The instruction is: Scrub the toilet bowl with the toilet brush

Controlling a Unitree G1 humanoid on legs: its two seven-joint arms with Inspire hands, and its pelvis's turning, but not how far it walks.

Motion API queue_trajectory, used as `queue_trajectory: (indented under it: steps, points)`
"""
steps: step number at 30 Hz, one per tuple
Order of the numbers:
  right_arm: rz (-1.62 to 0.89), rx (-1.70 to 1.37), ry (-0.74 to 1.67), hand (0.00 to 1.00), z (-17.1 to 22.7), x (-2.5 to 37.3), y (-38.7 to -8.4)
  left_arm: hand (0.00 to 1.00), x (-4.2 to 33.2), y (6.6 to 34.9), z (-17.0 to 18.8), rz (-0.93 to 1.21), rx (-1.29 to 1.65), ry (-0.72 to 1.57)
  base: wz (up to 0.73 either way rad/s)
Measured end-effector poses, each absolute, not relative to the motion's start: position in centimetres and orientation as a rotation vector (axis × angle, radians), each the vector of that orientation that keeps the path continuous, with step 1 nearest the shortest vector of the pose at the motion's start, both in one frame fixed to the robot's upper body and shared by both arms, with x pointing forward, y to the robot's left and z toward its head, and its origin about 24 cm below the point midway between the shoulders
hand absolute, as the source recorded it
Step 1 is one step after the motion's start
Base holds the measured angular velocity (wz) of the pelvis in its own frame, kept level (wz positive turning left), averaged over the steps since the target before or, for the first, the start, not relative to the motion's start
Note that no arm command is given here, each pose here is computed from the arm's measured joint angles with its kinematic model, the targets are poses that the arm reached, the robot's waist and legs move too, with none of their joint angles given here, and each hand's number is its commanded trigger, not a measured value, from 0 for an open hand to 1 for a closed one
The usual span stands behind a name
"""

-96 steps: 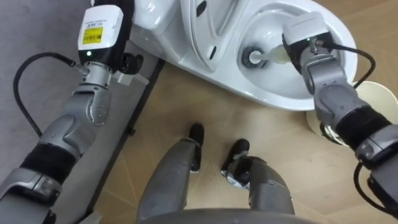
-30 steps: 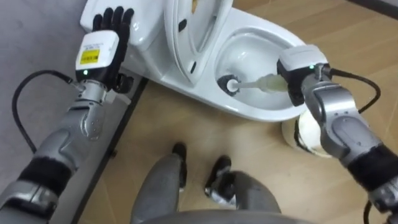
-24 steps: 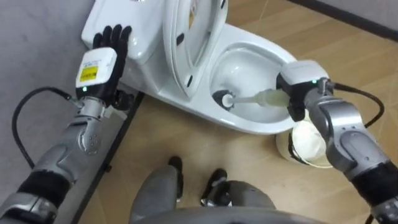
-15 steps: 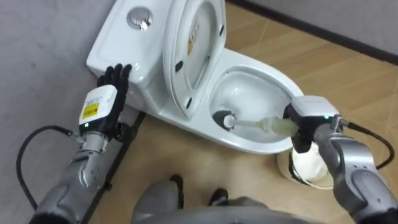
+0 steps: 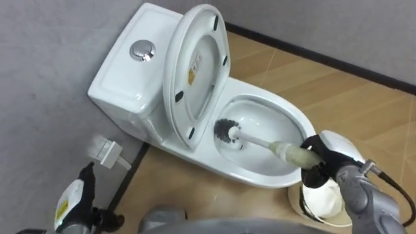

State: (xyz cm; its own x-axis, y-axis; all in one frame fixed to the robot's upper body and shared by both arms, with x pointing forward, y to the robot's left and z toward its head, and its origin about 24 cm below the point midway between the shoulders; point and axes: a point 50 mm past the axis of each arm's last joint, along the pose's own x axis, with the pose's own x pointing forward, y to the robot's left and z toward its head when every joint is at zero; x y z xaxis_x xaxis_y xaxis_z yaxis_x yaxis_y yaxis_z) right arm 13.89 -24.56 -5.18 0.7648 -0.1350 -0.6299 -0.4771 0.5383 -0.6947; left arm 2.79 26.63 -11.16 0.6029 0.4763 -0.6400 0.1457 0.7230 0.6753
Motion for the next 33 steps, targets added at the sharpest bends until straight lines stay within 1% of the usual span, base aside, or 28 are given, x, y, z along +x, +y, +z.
queue_trajectory:
  steps: [4, 7, 9, 10, 12, 14, 17, 21, 26, 31, 33]
  points:
    - [0.136, -0.894, 0.724, 1.00, -6.0, 13.0, -25.8, 0.00, 0.7, 27.2, -11.7, 0.252, 0.751, 1.023, -0.02]
    - [0.021, -0.813, 0.711, 1.00, -6.0, 12.6, -26.9, 0.00, -1.1, 27.6, -12.2, 0.294, 0.733, 1.111, -0.12]
    - [-0.096, -0.731, 0.701, 1.00, -6.4, 12.2, -27.6, 0.00, -2.3, 27.9, -12.7, 0.343, 0.702, 1.194, -0.02]
    - [-0.123, -0.716, 0.701, 1.00, -6.5, 12.1, -27.8, 0.00, -2.5, 27.9, -12.8, 0.355, 0.686, 1.210, -0.05]
    - [-0.263, -0.645, 0.700, 1.00, -6.8, 11.7, -28.6, 0.00, -3.0, 27.8, -13.2, 0.414, 0.610, 1.258, -0.22]
    - [-0.355, -0.589, 0.697, 1.00, -7.0, 11.4, -28.7, 0.00, -3.3, 27.8, -13.3, 0.453, 0.574, 1.283, -0.18]
    - [-0.471, -0.510, 0.724, 1.00, -7.9, 10.7, -28.8, 0.00, -2.8, 28.0, -13.4, 0.474, 0.563, 1.288, -0.14]
    - [-0.564, -0.445, 0.791, 1.00, -9.3, 9.3, -28.5, 0.00, -0.6, 27.8, -13.7, 0.460, 0.557, 1.253, -0.07]
    - [-0.584, -0.452, 0.843, 1.00, -10.0, 8.3, -28.6, 0.00, 2.0, 27.1, -13.9, 0.426, 0.545, 1.196, -0.25]
    - [-0.592, -0.434, 0.885, 1.00, -10.8, 7.5, -28.1, 0.00, 2.8, 26.8, -14.0, 0.406, 0.545, 1.179, -0.23]
    - [-0.586, -0.423, 0.939, 1.00, -11.7, 6.8, -27.8, 0.00, 3.4, 26.5, -14.1, 0.379, 0.545, 1.171, -0.14]
